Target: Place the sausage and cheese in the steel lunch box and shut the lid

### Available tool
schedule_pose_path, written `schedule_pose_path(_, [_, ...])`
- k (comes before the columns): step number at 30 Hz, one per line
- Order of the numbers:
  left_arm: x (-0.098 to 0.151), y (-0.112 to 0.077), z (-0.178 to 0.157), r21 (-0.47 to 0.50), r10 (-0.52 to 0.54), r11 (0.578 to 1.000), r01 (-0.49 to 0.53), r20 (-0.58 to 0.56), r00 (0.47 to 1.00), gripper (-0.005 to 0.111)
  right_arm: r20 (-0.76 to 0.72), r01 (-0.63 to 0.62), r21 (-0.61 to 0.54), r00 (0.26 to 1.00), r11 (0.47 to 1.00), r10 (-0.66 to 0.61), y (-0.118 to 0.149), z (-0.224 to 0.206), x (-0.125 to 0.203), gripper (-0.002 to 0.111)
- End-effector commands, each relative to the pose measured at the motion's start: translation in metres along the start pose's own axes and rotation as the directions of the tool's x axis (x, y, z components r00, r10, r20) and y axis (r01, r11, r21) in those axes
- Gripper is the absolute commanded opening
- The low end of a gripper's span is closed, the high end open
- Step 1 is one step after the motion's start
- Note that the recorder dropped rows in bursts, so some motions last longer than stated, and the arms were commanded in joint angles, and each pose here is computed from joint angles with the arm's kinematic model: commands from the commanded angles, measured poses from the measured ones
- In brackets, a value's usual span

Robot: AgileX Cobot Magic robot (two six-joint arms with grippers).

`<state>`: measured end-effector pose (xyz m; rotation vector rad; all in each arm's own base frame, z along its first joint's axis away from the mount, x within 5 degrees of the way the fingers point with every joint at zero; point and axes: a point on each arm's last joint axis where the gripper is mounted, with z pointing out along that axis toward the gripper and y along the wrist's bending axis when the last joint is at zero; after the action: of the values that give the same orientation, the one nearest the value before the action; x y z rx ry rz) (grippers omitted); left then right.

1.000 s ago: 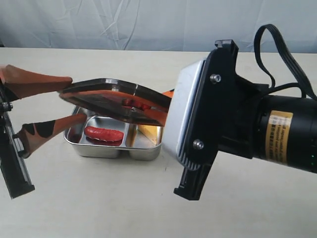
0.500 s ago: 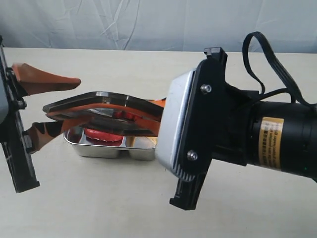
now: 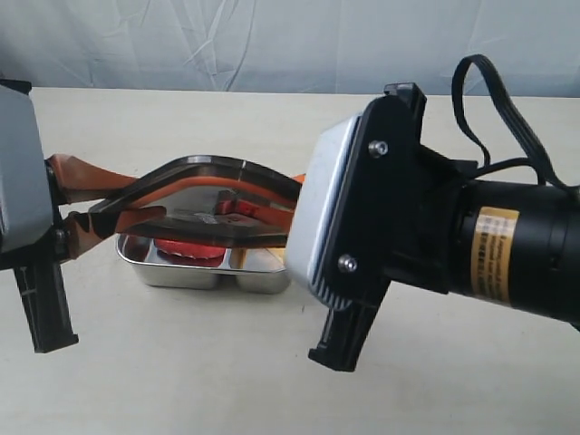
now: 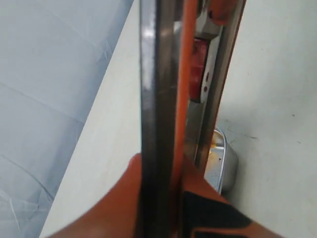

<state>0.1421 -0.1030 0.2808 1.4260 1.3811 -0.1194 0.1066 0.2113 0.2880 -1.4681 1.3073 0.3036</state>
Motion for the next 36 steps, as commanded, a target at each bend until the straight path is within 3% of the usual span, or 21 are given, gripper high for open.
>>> schedule_pose_path(1, [0.007,0.014,-0.001,-0.149,0.017,0.988,-0.03,-0.084,0.996,0.0,-0.12,-0.16,0.153,0.977,0.975,0.179,-0.013,-0.004,0.013,-0.001])
schedule_pose_path(5, [0.01,0.019,-0.003,-0.204,0.011,0.978,-0.035,-0.119,0.993,0.0,-0.19,-0.233,0.276,0.938,0.933,0.291,-0.02,-0.008,0.023,-0.001])
schedule_pose_path(13, [0.004,0.015,0.0,-0.197,0.073,0.976,-0.095,-0.117,0.99,0.0,-0.174,-0.218,0.259,0.948,0.941,0.268,-0.02,-0.007,0.021,0.0])
schedule_pose_path(16, [0.003,0.017,0.001,-0.222,0.09,0.968,-0.118,-0.132,0.987,0.0,-0.174,-0.211,0.26,0.949,0.942,0.261,-0.02,-0.007,0.021,0.014])
schedule_pose_path(19, [0.002,0.019,0.0,-0.252,0.099,0.958,-0.135,-0.15,0.984,0.0,-0.182,-0.214,0.272,0.946,0.938,0.268,-0.021,-0.007,0.022,0.039])
schedule_pose_path(21, [0.003,0.021,0.0,-0.272,0.1,0.952,-0.142,-0.165,0.981,0.0,-0.193,-0.248,0.304,0.93,0.92,0.314,-0.022,-0.009,0.025,0.054])
schedule_pose_path(23, [0.005,0.024,-0.002,-0.303,0.093,0.941,-0.147,-0.184,0.978,0.0,-0.204,-0.31,0.36,0.894,0.88,0.399,-0.024,-0.011,0.029,0.06])
schedule_pose_path(26, [0.006,0.026,-0.003,-0.333,0.11,0.926,-0.177,-0.212,0.971,0.0,-0.235,-0.332,0.414,0.861,0.847,0.452,-0.026,-0.013,0.035,0.06])
schedule_pose_path(30, [0.007,0.021,0.0,-0.314,0.228,0.899,-0.304,-0.256,0.939,0.0,-0.23,-0.353,0.421,0.849,0.835,0.475,-0.026,-0.014,0.036,0.059])
schedule_pose_path(34, [0.011,0.012,0.002,-0.317,0.297,0.867,-0.384,-0.29,0.91,0.0,-0.148,-0.424,0.455,0.831,0.783,0.536,-0.03,-0.014,0.033,0.048])
schedule_pose_path(36, [0.013,0.009,0.002,-0.345,0.309,0.843,-0.413,-0.318,0.896,0.0,-0.096,-0.479,0.488,0.802,0.73,0.59,-0.035,-0.014,0.035,0.04])
